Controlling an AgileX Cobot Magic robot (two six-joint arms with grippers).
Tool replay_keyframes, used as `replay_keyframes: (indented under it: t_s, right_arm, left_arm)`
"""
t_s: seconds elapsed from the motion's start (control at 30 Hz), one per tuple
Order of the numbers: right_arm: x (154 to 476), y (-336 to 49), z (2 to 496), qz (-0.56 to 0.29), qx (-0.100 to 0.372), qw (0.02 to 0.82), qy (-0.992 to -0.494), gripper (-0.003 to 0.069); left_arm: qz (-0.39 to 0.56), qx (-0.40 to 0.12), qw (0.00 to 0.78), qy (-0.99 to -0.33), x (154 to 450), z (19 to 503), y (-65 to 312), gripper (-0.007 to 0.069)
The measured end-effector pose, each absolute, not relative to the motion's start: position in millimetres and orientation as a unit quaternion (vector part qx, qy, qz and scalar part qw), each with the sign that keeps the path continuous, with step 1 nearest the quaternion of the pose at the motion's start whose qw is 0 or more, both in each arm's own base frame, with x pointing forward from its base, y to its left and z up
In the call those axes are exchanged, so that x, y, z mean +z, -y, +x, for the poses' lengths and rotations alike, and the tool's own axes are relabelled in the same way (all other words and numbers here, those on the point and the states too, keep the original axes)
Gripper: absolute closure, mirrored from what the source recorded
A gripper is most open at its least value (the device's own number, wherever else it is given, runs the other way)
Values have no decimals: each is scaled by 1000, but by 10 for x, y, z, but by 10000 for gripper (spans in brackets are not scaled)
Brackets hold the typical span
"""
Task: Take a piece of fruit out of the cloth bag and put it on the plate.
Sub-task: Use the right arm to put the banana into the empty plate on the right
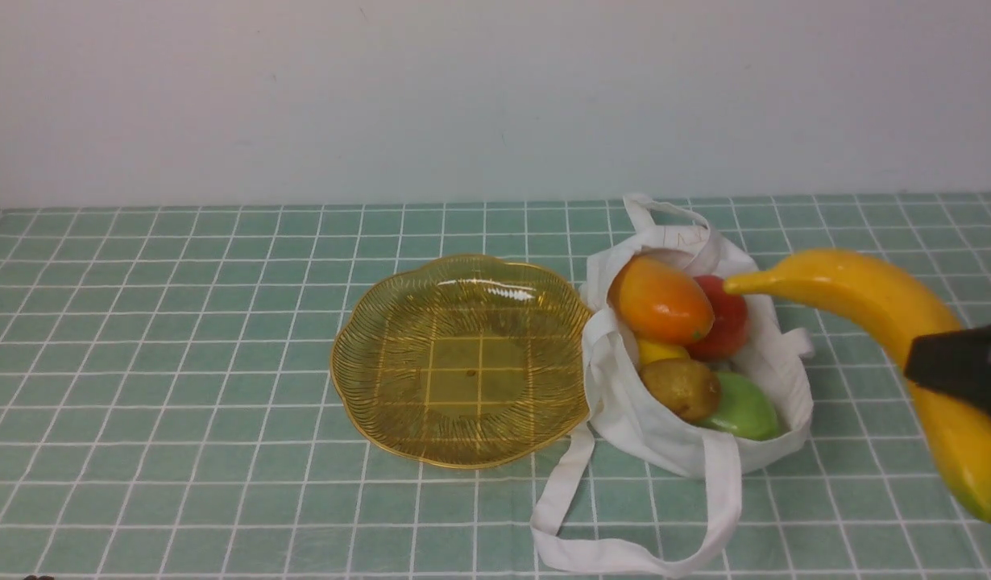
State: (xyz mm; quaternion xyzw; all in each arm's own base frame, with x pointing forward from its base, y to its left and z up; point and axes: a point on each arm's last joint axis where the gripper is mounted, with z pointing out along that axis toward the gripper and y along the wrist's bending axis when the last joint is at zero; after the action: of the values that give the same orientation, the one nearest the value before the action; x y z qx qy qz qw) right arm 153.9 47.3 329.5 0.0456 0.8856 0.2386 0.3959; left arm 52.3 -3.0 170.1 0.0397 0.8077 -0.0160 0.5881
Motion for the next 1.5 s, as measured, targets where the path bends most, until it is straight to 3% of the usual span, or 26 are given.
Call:
replay_keyframes:
  t_s: [0.33,0.53,1.1,1.23,1.5]
  right_arm:
    - [3141,-742,1948,-12,339,377,-862,335]
    - [3078,-1098,2241,-102,371,359,-850,335]
    - [2611,-2224,3307,-213,353,330,-849,335]
    - [2455,-2322,3486,-211,342,332,-854,335]
    - [1807,-2372,3808,-185,279,336,-880,307]
  left_arm:
    - [40,-16,588,-808,1701,523,30,633]
    - [40,-16,588,-808,1701,523,30,633]
    - [40,-16,588,-808,1701,523,30,633]
    - [40,-16,588,-808,1701,523,30,633]
    - [40,-16,588,-808,1701,523,30,633]
